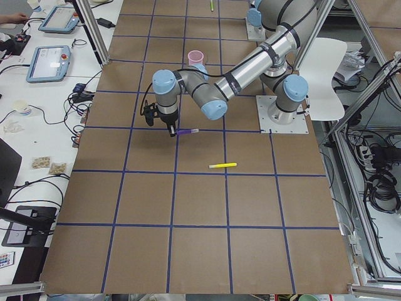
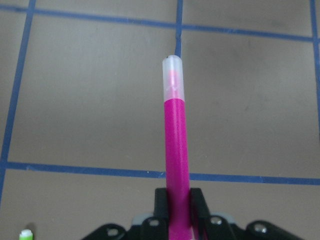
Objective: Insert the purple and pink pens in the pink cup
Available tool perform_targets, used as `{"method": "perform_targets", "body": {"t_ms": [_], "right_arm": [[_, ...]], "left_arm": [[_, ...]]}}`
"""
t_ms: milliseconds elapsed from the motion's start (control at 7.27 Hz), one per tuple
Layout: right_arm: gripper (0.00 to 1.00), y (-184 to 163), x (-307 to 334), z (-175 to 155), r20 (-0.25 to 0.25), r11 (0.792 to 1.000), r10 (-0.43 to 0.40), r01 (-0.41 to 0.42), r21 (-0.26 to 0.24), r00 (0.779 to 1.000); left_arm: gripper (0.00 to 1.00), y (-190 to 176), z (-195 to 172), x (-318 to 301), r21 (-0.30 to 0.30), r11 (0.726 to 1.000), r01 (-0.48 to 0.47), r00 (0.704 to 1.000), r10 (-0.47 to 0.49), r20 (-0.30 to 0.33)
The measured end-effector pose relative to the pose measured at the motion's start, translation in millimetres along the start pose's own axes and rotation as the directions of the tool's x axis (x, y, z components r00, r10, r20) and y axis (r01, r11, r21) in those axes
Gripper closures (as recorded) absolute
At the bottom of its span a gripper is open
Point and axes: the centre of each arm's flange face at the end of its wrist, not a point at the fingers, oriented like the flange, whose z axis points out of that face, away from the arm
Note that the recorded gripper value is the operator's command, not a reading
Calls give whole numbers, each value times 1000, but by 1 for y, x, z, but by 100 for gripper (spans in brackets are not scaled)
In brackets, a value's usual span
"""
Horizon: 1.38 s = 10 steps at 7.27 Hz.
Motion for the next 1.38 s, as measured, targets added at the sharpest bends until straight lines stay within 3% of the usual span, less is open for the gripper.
{"method": "perform_targets", "body": {"t_ms": [413, 688, 826, 1376], "right_arm": [[94, -167, 9, -6, -1, 994, 103, -103, -38, 995], [92, -268, 4, 15, 7, 984, 143, -141, -108, 990], [92, -317, 0, 31, -16, 977, 161, -161, -137, 987], [89, -433, -21, 133, -23, 927, 178, -175, -331, 984]], "left_arm": [[100, 2, -15, 19, 18, 1000, -25, 1000, 25, 5], [100, 4, -22, 21, 28, 999, -30, 999, 29, 12], [100, 4, -22, 22, 30, 999, -30, 999, 30, 13], [100, 4, -21, 21, 33, 999, -30, 999, 29, 15]]}}
